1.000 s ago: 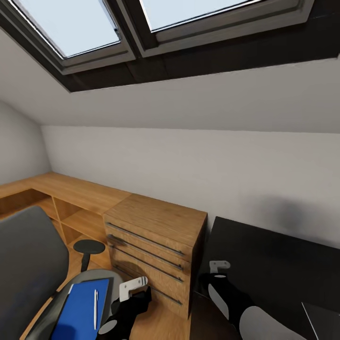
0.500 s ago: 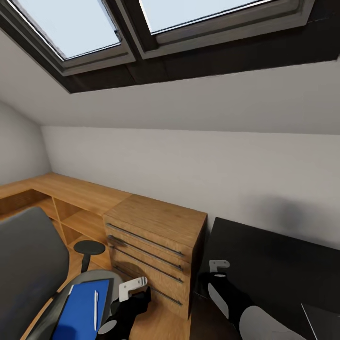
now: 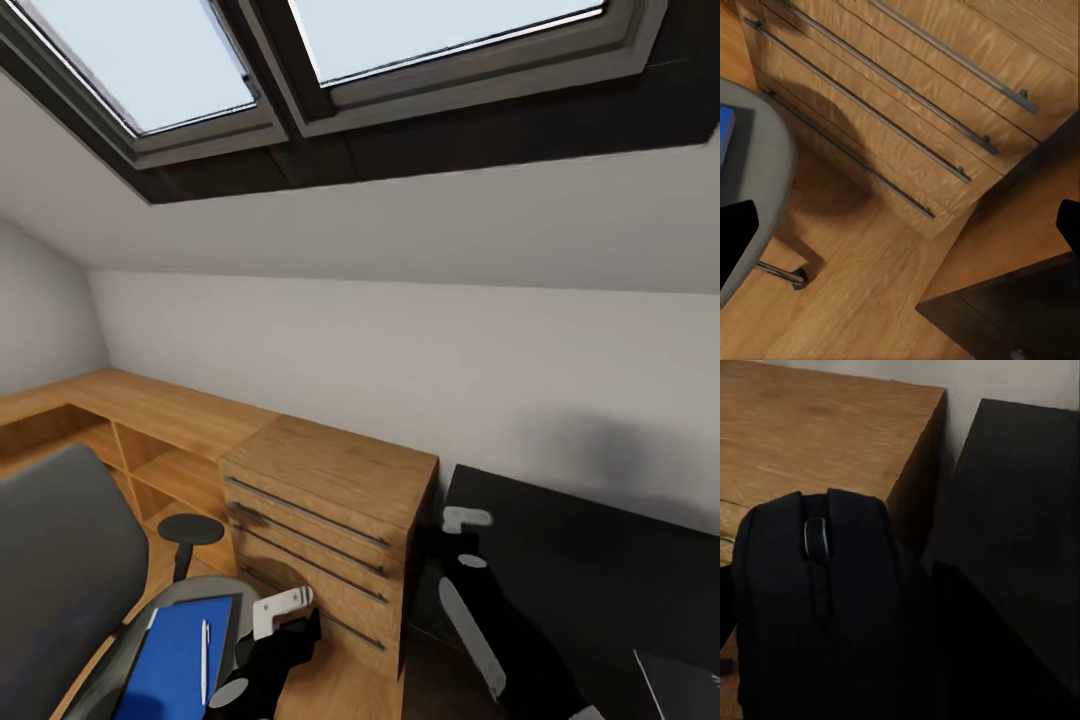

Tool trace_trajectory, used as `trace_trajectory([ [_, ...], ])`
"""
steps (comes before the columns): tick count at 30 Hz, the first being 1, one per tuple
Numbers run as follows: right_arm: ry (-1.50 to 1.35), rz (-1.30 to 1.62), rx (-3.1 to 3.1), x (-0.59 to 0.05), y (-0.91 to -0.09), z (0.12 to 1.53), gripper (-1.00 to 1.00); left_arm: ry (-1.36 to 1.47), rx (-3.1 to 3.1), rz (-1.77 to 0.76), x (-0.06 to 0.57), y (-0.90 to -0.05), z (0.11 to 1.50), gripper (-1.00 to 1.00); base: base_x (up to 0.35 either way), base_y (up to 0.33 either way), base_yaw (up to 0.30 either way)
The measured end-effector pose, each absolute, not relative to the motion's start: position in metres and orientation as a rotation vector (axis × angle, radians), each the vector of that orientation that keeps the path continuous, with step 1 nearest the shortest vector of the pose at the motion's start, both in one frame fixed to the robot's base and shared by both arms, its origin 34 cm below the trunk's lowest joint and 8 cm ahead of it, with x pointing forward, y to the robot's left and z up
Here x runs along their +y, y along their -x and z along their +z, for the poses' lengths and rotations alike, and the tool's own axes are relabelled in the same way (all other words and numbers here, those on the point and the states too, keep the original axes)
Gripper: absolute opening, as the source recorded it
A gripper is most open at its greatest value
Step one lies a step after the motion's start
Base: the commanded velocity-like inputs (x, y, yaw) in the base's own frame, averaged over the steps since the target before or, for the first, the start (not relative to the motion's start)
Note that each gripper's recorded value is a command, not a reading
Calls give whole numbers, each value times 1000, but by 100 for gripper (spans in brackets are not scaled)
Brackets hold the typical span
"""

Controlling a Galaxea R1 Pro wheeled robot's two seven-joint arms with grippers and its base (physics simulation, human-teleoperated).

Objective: In the bedroom, organize the workspace by keeping the computer under the desk, ensuring the monitor is on the desk, placing the keyboard on the desk next to the monitor, placing the mouse on the desk next to the keyboard, moving the folder from the swivel chair onto the desk next to the mouse, stacking the notebook on top of the folder with the pen on top of the notebook, and positioning the swivel chair next to the desk.

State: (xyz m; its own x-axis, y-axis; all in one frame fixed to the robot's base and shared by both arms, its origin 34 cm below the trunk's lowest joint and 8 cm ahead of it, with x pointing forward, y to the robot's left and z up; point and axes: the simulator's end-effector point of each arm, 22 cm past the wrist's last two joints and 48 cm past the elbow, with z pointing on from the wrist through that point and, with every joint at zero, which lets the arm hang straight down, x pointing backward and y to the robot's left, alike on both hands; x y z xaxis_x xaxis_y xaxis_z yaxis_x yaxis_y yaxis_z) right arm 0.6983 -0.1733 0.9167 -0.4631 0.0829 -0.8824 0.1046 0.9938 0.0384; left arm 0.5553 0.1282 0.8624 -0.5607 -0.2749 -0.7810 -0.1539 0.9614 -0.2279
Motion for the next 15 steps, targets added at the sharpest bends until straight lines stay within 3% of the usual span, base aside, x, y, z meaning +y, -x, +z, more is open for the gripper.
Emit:
trace_trajectory([
  [8, -210, 22, 1967, -172, -671, 977, -100, 300, 2177, -163, 128, -554, 873, 100, 0, 0, -14],
  [15, -514, 19, 2023, -243, -669, 950, -100, 275, 2200, -120, 121, -545, 871, 100, 0, 0, -247],
])
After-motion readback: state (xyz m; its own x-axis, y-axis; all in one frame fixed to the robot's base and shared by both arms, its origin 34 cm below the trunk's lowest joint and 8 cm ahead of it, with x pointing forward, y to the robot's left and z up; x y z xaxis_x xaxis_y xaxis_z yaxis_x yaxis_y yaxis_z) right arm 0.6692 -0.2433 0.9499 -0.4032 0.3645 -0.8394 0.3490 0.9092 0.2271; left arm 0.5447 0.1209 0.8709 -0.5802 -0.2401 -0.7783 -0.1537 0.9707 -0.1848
